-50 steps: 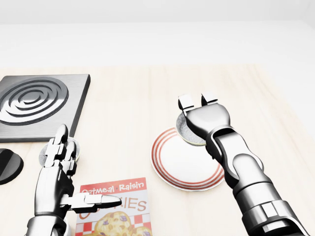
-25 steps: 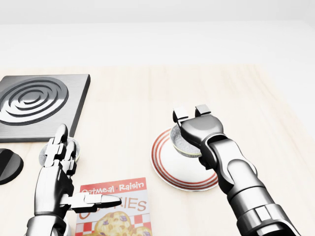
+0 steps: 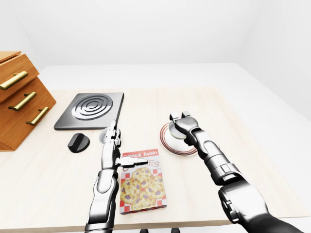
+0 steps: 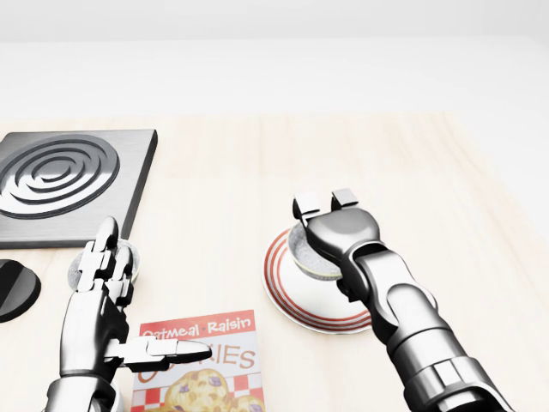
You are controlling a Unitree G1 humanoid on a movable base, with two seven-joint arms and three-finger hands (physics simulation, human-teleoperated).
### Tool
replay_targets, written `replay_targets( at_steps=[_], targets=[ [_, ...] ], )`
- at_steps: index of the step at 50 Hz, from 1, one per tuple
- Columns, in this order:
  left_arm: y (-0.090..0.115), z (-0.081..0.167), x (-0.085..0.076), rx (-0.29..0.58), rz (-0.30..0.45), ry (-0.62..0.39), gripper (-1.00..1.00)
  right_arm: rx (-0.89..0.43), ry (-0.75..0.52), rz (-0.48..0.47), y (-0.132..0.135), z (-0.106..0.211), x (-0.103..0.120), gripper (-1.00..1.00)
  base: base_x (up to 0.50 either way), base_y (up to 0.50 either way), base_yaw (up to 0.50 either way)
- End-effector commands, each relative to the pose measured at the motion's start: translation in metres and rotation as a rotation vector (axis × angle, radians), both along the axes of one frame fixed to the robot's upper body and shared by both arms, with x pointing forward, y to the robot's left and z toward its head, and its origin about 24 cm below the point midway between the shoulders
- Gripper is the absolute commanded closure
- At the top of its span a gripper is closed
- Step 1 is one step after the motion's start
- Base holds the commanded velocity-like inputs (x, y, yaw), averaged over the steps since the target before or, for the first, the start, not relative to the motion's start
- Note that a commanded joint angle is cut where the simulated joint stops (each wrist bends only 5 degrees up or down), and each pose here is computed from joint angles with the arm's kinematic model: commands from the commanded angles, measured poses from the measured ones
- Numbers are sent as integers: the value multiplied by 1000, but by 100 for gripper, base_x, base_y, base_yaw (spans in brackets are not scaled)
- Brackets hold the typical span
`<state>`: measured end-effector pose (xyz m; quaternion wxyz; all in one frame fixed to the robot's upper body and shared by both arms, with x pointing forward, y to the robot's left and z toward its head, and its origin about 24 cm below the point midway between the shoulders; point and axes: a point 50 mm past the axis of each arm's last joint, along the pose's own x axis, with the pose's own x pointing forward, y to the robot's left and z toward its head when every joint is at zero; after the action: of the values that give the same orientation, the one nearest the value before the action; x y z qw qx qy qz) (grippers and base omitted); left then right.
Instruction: Pick the akita bowl next to the plate and place it on the plate.
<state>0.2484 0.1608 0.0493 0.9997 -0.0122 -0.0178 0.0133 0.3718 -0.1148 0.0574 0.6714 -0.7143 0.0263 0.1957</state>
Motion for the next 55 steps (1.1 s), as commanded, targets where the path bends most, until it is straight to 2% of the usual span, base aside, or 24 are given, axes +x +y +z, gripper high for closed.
replay_targets(
  at_steps=[1, 25, 55],
  targets=[
    [0, 0, 0, 2, -1, -1, -100, 6, -1, 2, 2, -3, -1, 100, 0, 0, 0],
    [-1, -1, 0, 8, -1, -2, -100, 13, 31, -19, -2, -19, -4, 100, 0, 0, 0],
    [-1, -1, -1, 3, -2, -3, -100, -7, -3, -41, -8, -16, 5, 100, 0, 0, 0]
  ],
)
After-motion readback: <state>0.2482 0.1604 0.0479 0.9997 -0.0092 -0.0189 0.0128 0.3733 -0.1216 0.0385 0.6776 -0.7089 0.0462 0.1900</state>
